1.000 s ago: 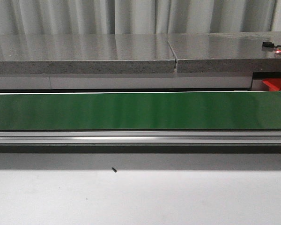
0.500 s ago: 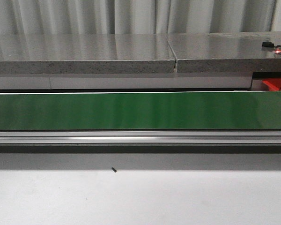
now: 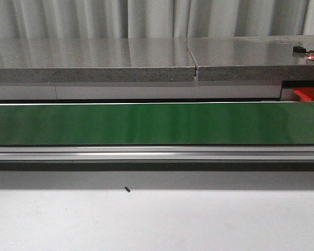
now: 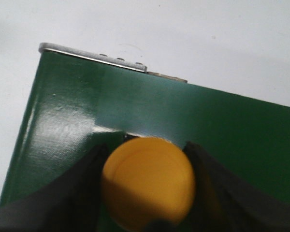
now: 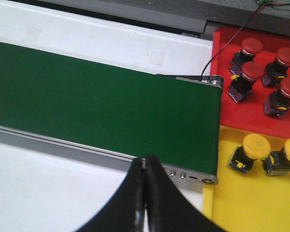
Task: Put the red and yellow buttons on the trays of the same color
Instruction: 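Lift the yellow button onto the belt and open the left gripper, then grasp the other yellow push button with the left gripper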
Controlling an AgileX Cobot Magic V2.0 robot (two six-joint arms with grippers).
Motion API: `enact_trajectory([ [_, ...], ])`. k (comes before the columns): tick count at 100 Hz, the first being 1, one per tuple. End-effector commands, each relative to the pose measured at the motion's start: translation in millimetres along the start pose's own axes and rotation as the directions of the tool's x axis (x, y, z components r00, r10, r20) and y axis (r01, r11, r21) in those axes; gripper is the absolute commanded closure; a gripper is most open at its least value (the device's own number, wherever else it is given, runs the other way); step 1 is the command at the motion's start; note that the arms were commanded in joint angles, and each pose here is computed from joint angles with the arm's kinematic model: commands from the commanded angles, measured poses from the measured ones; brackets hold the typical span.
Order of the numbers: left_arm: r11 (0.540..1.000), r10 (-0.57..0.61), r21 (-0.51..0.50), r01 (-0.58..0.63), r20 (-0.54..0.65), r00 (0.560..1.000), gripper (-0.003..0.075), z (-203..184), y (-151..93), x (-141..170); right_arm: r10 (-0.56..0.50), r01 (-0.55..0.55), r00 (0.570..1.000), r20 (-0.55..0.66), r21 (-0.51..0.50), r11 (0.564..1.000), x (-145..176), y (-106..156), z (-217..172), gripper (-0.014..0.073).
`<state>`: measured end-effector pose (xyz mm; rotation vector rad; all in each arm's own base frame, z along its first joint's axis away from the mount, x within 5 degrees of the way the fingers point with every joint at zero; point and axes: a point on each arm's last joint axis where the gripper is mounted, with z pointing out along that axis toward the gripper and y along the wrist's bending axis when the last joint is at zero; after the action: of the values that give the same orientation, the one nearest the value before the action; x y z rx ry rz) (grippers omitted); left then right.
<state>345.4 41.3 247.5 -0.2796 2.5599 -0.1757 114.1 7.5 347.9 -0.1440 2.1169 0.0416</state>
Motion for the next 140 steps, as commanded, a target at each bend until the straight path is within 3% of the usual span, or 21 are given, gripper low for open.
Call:
enact_trajectory([
  [1,1.000,-0.001,0.017,-0.001,0.101,0.995,0.0222,-20.6,-6.1,-12.9,0.001,-0.002,0.996,0.086,0.018,1.000,-11.8,-1.7,-5.6,0.0663],
  [7,1.000,-0.003,0.029,0.000,0.119,0.993,0.0136,-25.6,-7.9,-14.0,0.001,-0.002,0.996,0.086,0.018,1.000,-11.8,-1.7,-5.6,0.0663],
  [14,0.999,0.000,0.039,-0.005,0.143,0.990,0.0094,-34.4,-10.0,-15.5,0.001,-0.002,0.996,0.086,0.018,1.000,-11.8,-1.7,-5.6,0.0663],
  [44,0.999,0.011,0.035,-0.023,0.316,0.949,0.0092,-87.2,-12.2,-34.9,0.001,-0.002,0.996,0.086,0.018,1.000,-11.8,-1.7,-5.6,0.0663],
  [63,0.999,-0.030,-0.002,0.033,0.381,0.924,0.0092,-115.0,12.2,-54.6,0.001,-0.002,0.996,0.086,0.018,1.000,-11.8,-1.7,-5.6,0.0663],
  [79,0.989,-0.099,-0.060,0.134,0.394,0.914,0.0092,-125.0,52.9,-59.5,0.001,-0.002,0.996,0.086,0.018,1.000,-11.8,-1.7,-5.6,0.0663],
  [104,0.959,-0.198,-0.125,0.255,0.349,0.916,0.0092,-100.9,112.3,-66.2,0.001,-0.002,0.996,0.086,0.018,1.000,-11.8,-1.7,-5.6,0.0663],
  [140,0.955,-0.236,-0.119,0.270,0.239,0.942,0.0092,-40.1,142.7,-94.2,0.001,-0.002,0.996,0.086,0.018,1.000,-11.8,-1.7,-5.6,0.0663],
])
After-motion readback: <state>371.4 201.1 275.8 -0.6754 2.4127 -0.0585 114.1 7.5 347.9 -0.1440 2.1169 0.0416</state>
